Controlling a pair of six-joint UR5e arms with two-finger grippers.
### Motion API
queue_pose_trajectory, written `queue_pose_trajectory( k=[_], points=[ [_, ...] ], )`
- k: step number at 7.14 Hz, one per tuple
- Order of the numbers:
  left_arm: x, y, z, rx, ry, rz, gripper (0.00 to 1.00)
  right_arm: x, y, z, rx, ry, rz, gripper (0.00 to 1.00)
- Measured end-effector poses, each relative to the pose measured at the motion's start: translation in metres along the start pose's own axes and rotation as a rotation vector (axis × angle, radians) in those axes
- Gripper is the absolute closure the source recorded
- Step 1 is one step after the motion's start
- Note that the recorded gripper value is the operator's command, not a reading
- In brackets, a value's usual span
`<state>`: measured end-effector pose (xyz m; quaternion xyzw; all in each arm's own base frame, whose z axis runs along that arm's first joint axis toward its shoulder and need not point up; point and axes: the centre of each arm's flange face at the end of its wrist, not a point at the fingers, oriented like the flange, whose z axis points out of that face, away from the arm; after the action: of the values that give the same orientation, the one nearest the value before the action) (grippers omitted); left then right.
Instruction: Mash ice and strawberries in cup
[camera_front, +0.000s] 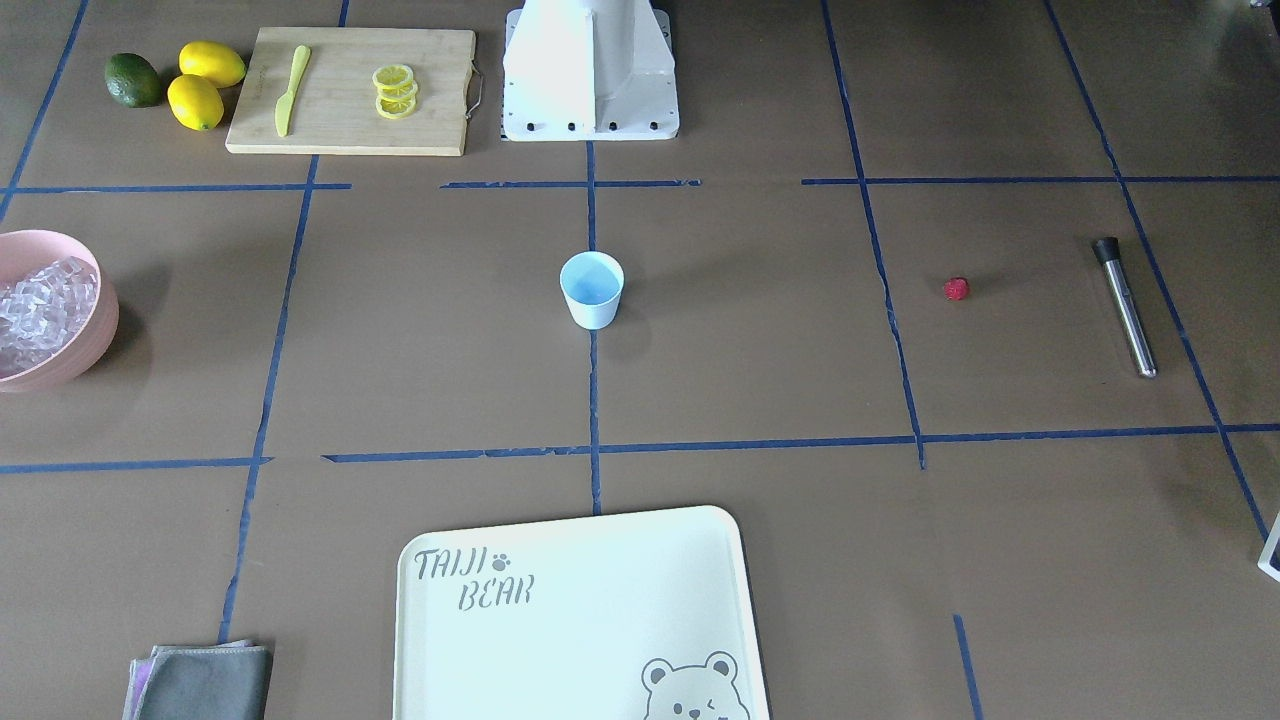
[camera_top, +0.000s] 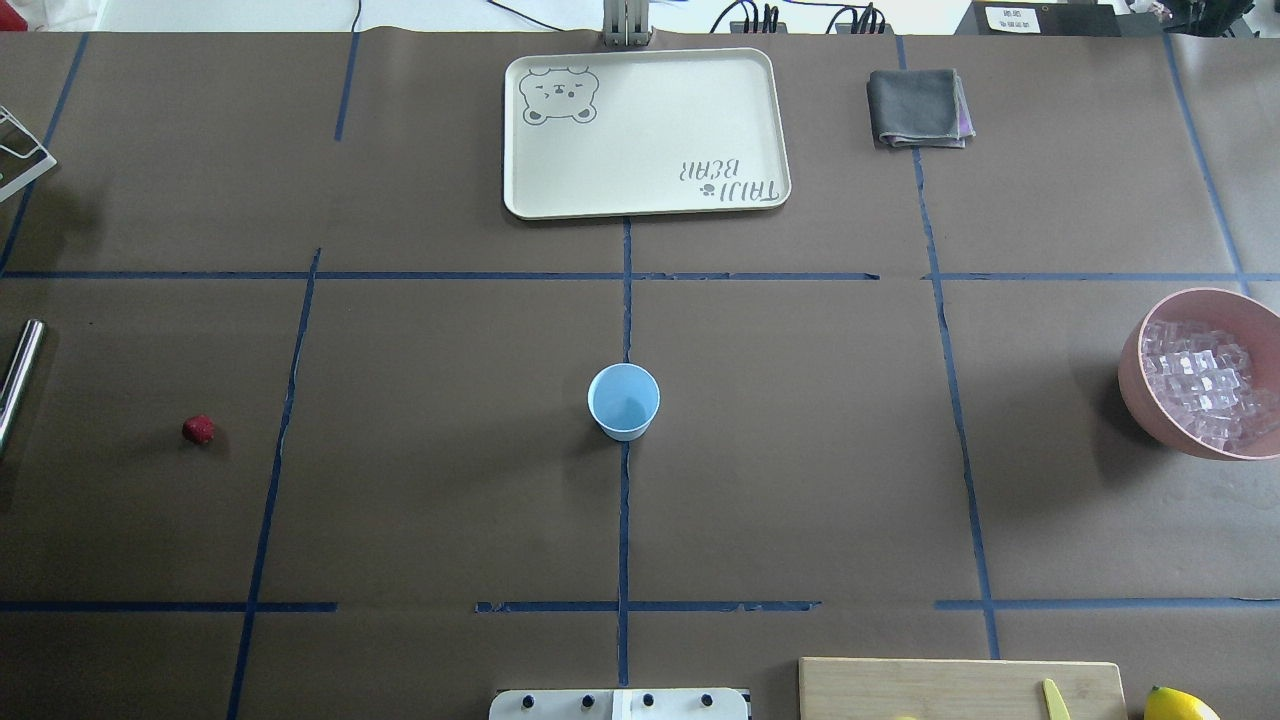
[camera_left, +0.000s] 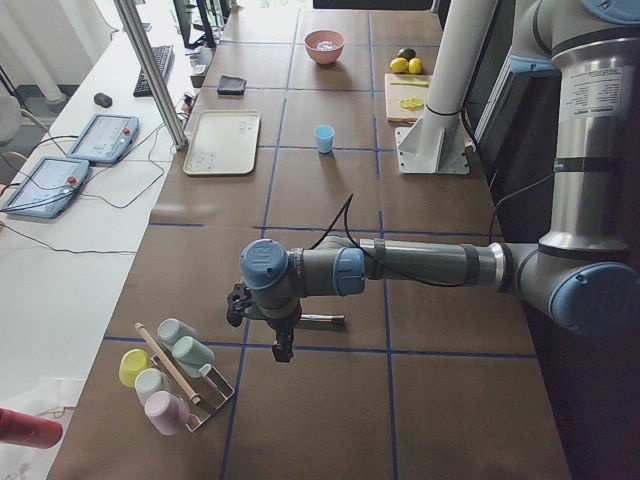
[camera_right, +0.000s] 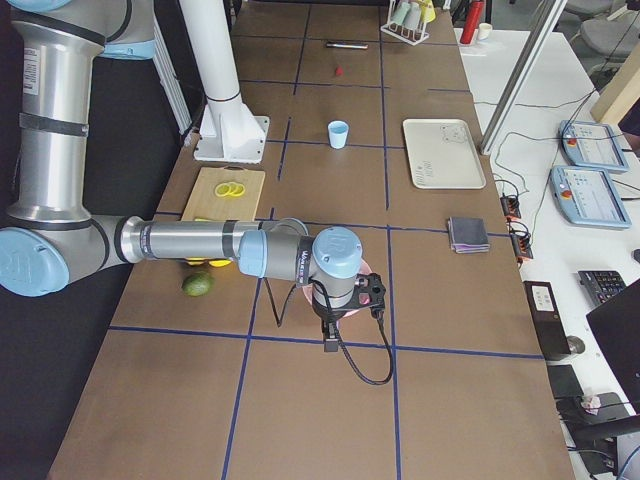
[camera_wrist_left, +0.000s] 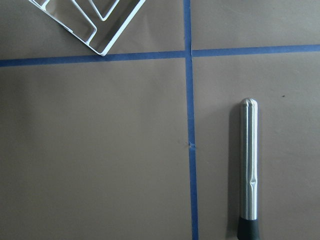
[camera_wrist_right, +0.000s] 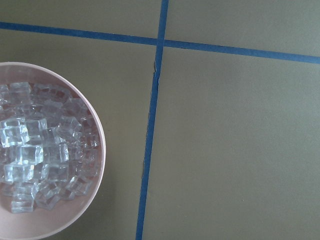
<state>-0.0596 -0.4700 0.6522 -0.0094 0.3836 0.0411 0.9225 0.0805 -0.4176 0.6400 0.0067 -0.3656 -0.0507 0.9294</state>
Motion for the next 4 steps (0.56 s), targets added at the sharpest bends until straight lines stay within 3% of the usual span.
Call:
queue_pose_trajectory(
  k=[4],
  points=[
    [0.016, -0.008, -0.001, 0.026, -0.004, 0.018, 0.0, -0.001, 0.003, 0.003, -0.002, -0.032, 0.008, 0.0]
  ],
)
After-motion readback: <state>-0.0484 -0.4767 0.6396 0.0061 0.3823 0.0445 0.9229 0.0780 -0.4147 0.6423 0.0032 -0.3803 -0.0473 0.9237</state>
